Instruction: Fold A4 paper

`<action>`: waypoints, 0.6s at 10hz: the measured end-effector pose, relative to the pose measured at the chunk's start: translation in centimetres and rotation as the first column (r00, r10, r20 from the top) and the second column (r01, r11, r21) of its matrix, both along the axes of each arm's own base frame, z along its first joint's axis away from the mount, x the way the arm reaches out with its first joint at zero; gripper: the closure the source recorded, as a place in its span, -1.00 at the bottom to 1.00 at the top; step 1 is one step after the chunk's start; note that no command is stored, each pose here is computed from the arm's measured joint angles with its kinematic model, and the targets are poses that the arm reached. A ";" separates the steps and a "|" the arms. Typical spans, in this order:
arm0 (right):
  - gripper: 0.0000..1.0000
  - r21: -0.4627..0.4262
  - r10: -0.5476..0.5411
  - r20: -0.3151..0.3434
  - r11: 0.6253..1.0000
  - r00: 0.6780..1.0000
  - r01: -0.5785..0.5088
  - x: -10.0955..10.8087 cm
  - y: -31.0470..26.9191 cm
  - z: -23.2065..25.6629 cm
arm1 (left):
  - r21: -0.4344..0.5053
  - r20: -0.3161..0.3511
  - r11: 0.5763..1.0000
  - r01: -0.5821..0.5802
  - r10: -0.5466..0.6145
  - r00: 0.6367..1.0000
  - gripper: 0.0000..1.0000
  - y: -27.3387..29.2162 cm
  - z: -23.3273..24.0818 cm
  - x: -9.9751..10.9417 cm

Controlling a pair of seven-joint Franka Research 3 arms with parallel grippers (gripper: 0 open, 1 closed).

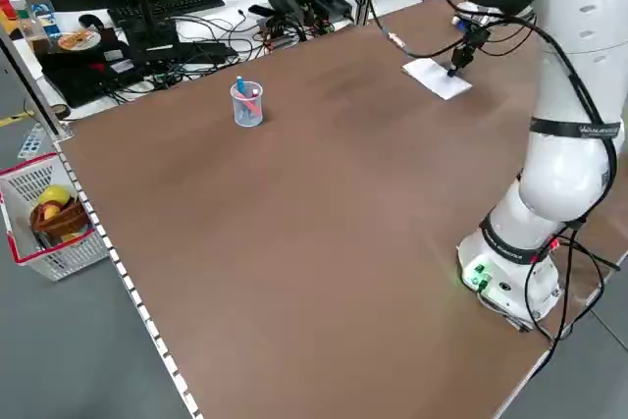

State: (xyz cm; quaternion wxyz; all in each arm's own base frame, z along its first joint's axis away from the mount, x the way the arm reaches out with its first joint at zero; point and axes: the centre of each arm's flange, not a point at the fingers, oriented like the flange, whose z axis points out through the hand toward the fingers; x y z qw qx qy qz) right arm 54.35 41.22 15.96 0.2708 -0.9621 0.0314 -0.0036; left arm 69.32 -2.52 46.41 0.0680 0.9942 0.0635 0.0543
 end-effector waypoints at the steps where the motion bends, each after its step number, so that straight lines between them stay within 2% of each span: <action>1: 0.98 0.005 -0.002 0.006 1.000 1.000 0.002 0.4 0.1 0.1 | 0.003 -0.010 1.000 0.016 -0.016 1.000 -1.00 1.8 1.4 -0.8; 4: 0.98 0.014 -0.004 0.019 1.000 1.000 0.004 1.2 0.6 0.0 | 0.020 -0.030 0.998 0.052 -0.051 0.998 -1.00 4.8 5.4 -3.1; 6: 0.98 0.018 -0.008 0.026 1.000 1.000 0.007 1.8 0.7 -0.2 | 0.034 -0.056 0.996 0.081 -0.079 0.995 -1.00 4.0 8.1 -5.0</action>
